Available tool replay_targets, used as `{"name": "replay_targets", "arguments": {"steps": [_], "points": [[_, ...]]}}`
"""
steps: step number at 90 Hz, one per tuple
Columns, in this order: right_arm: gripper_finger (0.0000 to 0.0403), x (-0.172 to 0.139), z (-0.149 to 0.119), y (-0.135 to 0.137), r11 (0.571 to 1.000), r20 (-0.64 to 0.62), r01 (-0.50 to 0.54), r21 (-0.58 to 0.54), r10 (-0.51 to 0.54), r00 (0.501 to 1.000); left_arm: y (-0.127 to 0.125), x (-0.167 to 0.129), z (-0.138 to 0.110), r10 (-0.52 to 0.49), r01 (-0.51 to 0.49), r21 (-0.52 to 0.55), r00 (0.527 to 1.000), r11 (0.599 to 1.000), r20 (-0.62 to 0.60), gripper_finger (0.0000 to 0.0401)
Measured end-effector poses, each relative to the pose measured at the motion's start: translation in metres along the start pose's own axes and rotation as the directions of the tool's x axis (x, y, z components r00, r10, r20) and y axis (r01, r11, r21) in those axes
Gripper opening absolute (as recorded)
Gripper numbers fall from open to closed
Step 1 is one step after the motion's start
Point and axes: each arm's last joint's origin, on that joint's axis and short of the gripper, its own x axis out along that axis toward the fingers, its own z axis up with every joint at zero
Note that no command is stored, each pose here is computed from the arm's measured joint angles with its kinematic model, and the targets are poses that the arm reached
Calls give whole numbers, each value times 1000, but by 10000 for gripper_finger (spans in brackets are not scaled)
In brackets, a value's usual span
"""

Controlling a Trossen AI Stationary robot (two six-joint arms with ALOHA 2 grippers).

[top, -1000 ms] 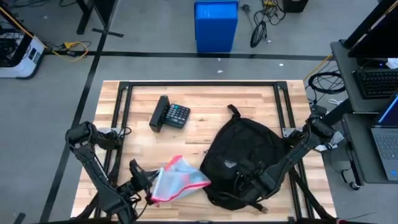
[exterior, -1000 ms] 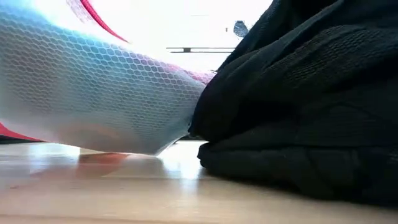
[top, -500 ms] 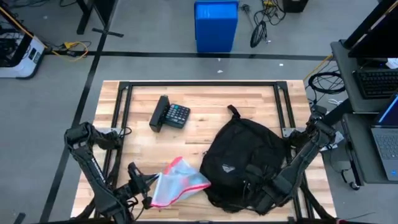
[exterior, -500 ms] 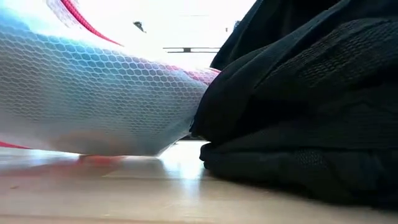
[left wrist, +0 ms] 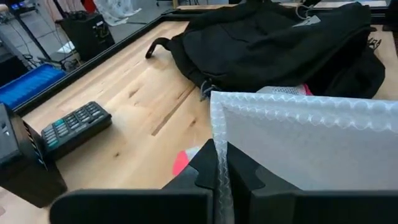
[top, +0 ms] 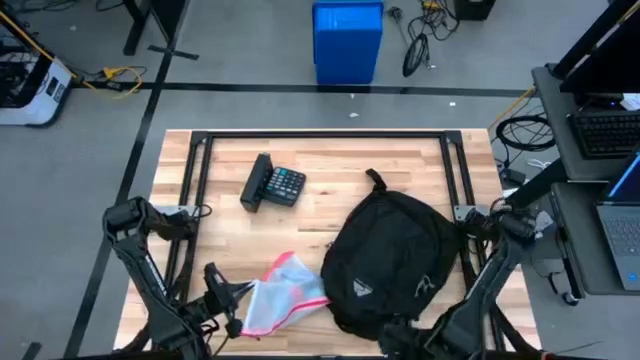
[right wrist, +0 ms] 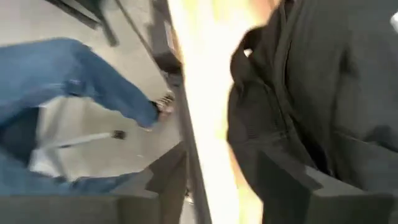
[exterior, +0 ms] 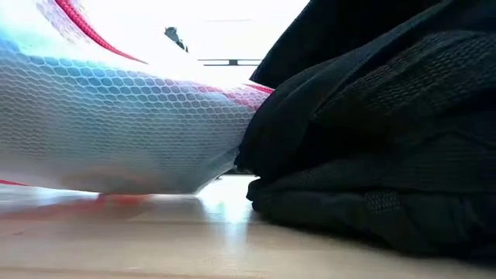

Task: Unpack backpack
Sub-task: Remove the white zip bag from the black backpack

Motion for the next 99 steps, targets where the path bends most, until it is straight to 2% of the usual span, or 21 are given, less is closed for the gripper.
{"name": "replay_targets", "arguments": {"steps": [22,27,43,55,87,99], "points": [[21,72,2,-3,997,-183,74,-18,-75,980,-1,-1,0,-5,5,-12,1000,1000,4,0],[7,85,5,-10,993,-207,120,-21,-121,971,-1,-1,0,-8,8,-17,1000,1000,4,0],[3,102,23,-40,958,-284,287,-13,-278,918,-5,-5,4,-31,31,-48,1000,998,4,0],[2,102,37,-69,904,-351,424,-49,-413,840,-10,-18,12,-73,73,-40,997,996,12,0],[0,100,62,-115,823,-472,544,-165,-550,689,-16,-38,24,-141,141,-14,990,990,26,0],[0,100,71,-128,810,-499,554,-192,-567,656,-16,-43,23,-157,157,1,987,988,27,0]]}}
